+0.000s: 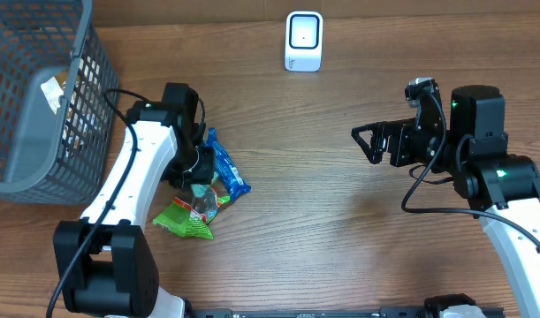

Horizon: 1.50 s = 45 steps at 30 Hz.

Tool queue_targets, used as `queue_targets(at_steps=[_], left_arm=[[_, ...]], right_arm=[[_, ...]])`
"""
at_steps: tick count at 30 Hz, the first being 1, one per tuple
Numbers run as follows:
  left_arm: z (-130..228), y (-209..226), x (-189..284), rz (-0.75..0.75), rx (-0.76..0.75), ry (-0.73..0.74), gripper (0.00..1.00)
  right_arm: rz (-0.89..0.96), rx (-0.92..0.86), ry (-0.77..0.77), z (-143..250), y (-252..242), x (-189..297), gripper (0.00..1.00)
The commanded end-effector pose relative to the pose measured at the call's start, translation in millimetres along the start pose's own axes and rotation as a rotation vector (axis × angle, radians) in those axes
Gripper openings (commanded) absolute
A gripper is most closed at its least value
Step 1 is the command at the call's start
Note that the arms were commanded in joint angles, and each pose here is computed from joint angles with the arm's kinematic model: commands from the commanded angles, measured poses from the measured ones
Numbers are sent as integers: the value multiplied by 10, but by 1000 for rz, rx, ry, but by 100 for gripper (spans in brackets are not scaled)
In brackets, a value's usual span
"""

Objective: Scan the item barcode
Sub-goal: 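Place the mint-green tissue pack on the table above the snacks, then reach into the basket and grasp the cream-brown Nutree bag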

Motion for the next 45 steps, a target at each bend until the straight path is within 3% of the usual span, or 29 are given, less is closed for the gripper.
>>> queue_targets(at_steps=[1, 9, 18, 22, 34, 45], left_arm=[[-36, 7, 53, -20, -15, -26, 50], [-319, 0, 811, -27, -20, -213, 56], [-468, 77, 2140, -96, -43, -615, 71], [-450, 296, 2422, -141, -1, -720, 73], [-240, 1539, 2546, -284, 330, -797, 74], [-453, 2002, 2146, -316, 380, -695, 76]], right_arm=[[-17, 19, -19, -56, 72, 43, 99], [-18, 20, -21, -60, 73, 43, 100], [-17, 19, -20, -58, 73, 43, 100], [-17, 19, -19, -56, 72, 43, 100], [-18, 20, -20, -58, 73, 43, 100], [-18, 19, -20, -58, 73, 43, 100]])
Point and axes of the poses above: each gripper's point midway between its finger pads, its own x axis back along the fingers, its own y axis along the line the jaws close on, z = x × y, the point moved 8 cm from there along x, back along the fingers, and after that the axes turned 11 degrees about -x, right-handed, at the moved point
